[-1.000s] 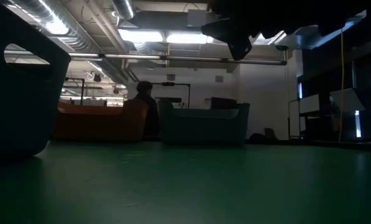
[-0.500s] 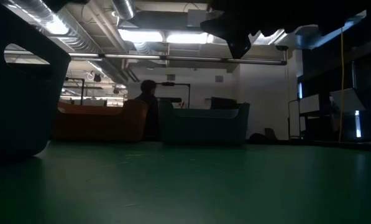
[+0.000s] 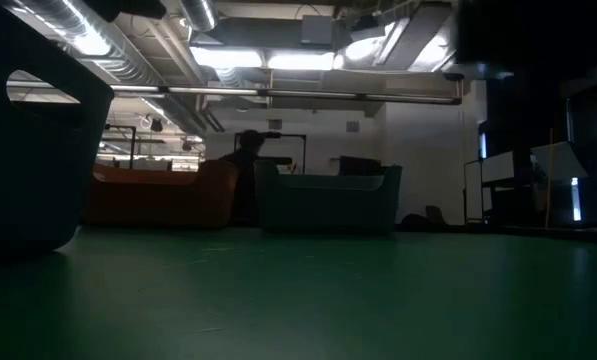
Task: Sort rubber bands into baskets
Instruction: Put the small black rubber band into the orange bin
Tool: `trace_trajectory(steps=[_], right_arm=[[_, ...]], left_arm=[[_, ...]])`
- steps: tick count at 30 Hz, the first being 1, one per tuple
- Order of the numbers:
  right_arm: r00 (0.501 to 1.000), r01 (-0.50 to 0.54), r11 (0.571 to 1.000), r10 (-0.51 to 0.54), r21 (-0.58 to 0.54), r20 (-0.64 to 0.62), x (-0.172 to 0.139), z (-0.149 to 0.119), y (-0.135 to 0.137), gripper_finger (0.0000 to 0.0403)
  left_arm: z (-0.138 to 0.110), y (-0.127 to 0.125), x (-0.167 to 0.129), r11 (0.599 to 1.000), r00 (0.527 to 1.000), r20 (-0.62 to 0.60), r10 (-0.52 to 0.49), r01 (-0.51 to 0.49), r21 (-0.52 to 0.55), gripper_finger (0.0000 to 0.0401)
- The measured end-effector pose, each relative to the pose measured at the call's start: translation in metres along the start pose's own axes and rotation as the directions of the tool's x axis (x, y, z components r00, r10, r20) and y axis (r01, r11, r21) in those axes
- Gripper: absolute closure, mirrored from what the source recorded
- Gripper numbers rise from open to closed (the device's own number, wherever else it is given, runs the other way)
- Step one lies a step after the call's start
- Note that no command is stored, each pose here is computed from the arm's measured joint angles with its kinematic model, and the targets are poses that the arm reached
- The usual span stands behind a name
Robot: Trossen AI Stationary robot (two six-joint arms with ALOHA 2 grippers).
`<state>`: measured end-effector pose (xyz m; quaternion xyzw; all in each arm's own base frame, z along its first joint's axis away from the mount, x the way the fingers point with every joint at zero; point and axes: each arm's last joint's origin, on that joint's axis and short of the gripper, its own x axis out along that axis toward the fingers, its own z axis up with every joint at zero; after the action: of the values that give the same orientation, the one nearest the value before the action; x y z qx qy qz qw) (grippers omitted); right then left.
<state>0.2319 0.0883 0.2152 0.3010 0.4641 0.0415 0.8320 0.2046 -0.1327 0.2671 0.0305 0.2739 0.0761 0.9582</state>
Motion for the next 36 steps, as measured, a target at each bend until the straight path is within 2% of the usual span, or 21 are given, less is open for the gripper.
trace_trajectory(steps=[2,4,9,12,17,22,26,30,32,33,36], right_arm=[[0.992,0.088,0.991,-0.077,0.103,-0.103,-0.004,-0.015,-0.003,0.0205],[0.968,0.189,0.963,-0.151,0.19,-0.2,-0.006,-0.029,-0.006,0.0205],[0.884,0.424,0.836,-0.299,0.347,-0.359,-0.007,-0.057,-0.008,0.0205],[0.842,0.498,0.794,-0.345,0.349,-0.416,-0.003,-0.07,-0.006,0.0205],[0.816,0.538,0.785,-0.391,0.309,-0.426,0.011,-0.079,-0.004,0.0205],[0.758,0.617,0.739,-0.465,0.272,-0.457,0.025,-0.084,-0.011,0.0206],[0.75,0.624,0.737,-0.473,0.259,-0.462,0.03,-0.084,-0.012,0.0235],[0.751,0.615,0.754,-0.47,0.232,-0.464,0.03,-0.085,-0.012,0.0325],[0.76,0.598,0.778,-0.472,0.195,-0.447,0.03,-0.082,-0.009,0.0377],[0.773,0.586,0.791,-0.481,0.175,-0.413,0.03,-0.079,-0.006,0.0388],[0.815,0.555,0.824,-0.513,0.111,-0.268,0.029,-0.067,0.004,0.0379]], left_arm=[[-0.001,-0.001,0.002,1.0,1.0,-0.006,0.006,-0.006,0.005,0.0256],[-0.001,0.0,0.005,1.0,1.0,-0.009,0.014,-0.014,0.003,0.0256],[0.001,0.006,0.009,0.999,0.999,-0.012,0.042,-0.042,-0.014,0.0256],[0.002,0.009,0.012,0.998,0.998,-0.014,0.054,-0.055,-0.022,0.0256],[0.004,0.013,0.014,0.997,0.997,-0.016,0.072,-0.073,-0.034,0.0256],[0.004,0.015,0.016,0.996,0.997,-0.018,0.081,-0.081,-0.04,0.0256],[0.004,0.015,0.016,0.996,0.997,-0.018,0.08,-0.081,-0.041,0.0256],[0.004,0.015,0.016,0.996,0.997,-0.017,0.08,-0.081,-0.048,0.0256],[0.004,0.015,0.016,0.995,0.997,-0.017,0.08,-0.081,-0.05,0.0256],[0.004,0.015,0.017,0.995,0.997,-0.017,0.08,-0.081,-0.051,0.0256],[0.004,0.012,0.02,0.996,0.997,-0.017,0.08,-0.081,-0.049,0.0256]])
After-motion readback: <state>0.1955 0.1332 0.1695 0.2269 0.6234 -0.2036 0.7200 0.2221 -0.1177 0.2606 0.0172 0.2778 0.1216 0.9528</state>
